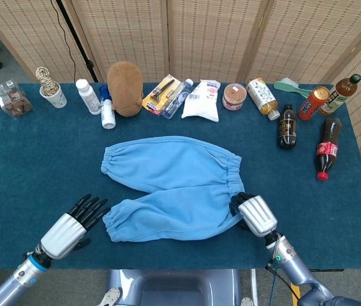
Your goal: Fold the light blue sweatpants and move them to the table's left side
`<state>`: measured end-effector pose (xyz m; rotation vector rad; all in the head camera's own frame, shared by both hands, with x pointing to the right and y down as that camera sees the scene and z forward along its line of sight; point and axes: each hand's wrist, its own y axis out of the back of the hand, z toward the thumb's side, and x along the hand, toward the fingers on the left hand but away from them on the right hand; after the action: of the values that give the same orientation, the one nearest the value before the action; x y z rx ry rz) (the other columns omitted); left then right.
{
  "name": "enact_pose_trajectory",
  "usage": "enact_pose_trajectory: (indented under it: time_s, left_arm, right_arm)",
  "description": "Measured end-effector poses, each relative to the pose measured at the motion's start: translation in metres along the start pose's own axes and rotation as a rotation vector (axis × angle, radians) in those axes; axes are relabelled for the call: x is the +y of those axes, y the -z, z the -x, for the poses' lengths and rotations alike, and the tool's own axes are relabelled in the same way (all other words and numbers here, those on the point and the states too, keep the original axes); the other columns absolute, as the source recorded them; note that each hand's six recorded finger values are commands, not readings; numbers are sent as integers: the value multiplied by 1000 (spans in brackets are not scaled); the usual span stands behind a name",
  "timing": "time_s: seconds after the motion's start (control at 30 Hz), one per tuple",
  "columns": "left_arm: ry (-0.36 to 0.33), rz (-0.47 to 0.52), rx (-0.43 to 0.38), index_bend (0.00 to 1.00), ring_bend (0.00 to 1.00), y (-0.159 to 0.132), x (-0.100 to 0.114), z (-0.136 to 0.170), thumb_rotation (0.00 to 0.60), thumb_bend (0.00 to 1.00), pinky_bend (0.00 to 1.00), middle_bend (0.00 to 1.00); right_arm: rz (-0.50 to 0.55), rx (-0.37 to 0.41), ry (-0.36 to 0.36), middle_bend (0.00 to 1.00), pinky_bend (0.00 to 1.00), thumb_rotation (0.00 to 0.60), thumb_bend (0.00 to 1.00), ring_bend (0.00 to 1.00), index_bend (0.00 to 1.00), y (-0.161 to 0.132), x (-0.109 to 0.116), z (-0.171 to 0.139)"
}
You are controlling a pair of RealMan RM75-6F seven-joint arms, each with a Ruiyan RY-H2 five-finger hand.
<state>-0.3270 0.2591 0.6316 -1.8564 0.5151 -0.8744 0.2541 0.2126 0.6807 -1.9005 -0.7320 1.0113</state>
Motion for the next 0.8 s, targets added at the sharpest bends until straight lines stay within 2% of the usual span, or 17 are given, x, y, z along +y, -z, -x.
enact_pose_trajectory:
  time_s: [0.17,0.47,0.8]
  left_arm:
    - [23,-8,-32,0,0,-12,-10,-3,600,21,0,0]
    - [23,3,-76,0,0,-35,-28,-20,600,21,0,0]
    - [3,-9,-76,0,0,-49,-39,-43,600,21,0,0]
  right_arm:
    - [1,-1,3,486,622,600,424,410,619,-1,1,1]
    - [12,-30,8,488,622,600,424,411,623,4,2,-1]
    - [22,-45,-2,489,622,600,424,413,625,7,-3,-3]
